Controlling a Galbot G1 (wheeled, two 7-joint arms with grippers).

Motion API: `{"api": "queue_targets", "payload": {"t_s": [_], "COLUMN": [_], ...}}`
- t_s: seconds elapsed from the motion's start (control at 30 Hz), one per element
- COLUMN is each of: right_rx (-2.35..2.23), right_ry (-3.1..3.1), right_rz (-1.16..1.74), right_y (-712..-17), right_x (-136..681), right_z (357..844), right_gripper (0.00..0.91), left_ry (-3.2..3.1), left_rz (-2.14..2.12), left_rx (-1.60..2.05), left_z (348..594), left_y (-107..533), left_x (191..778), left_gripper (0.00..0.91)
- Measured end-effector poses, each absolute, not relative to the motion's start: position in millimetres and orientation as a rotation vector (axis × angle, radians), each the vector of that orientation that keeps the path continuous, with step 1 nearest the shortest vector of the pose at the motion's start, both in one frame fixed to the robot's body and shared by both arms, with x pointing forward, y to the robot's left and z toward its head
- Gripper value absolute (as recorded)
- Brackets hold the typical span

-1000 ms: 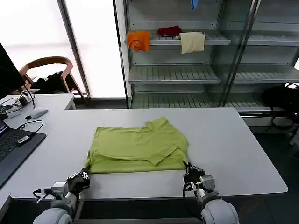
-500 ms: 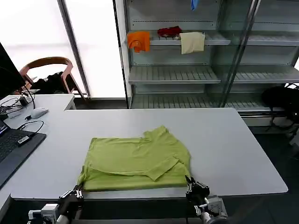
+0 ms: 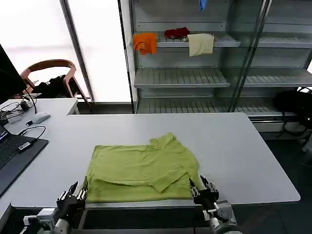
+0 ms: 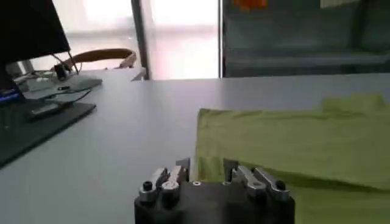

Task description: Fold and organize the clothes.

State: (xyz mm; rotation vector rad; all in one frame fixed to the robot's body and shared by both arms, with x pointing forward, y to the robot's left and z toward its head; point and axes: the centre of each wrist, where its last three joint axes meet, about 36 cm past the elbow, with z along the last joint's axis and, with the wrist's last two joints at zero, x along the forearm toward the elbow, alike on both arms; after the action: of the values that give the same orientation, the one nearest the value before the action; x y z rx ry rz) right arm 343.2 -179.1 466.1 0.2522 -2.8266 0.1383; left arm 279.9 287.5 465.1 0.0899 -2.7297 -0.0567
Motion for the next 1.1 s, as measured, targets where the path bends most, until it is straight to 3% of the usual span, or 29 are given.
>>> {"api": "queue_targets", "payload": {"t_s": [0.43, 0.9, 0.93, 1.03, 1.1], "right_rx": [0.312, 0.303, 0.303, 0.303, 0.31], "right_ry": [-2.839, -2.742, -2.739, -2.729, -2.72], "right_rz": [0.125, 0.144, 0.145, 0.148, 0.151], "right_y": [-154, -139, -137, -134, -131], "right_x": [481, 551, 554, 561, 563], "right_z": [460, 435, 435, 433, 431], "right_gripper": [0.907, 0.907, 0.907, 0.907, 0.907], "left_ry": [-2.813, -2.731, -2.725, -2.708, -2.701], "left_rz": [-0.059, -0.107, -0.11, -0.12, -0.121], "left_rx": [-0.034, -0.096, -0.096, -0.095, -0.09], "left_z": [465, 439, 437, 432, 430], "left_y": [309, 328, 329, 331, 333], "left_x": [391, 473, 475, 482, 487], "left_gripper": [0.907, 0.907, 0.836, 0.816, 0.756]}}
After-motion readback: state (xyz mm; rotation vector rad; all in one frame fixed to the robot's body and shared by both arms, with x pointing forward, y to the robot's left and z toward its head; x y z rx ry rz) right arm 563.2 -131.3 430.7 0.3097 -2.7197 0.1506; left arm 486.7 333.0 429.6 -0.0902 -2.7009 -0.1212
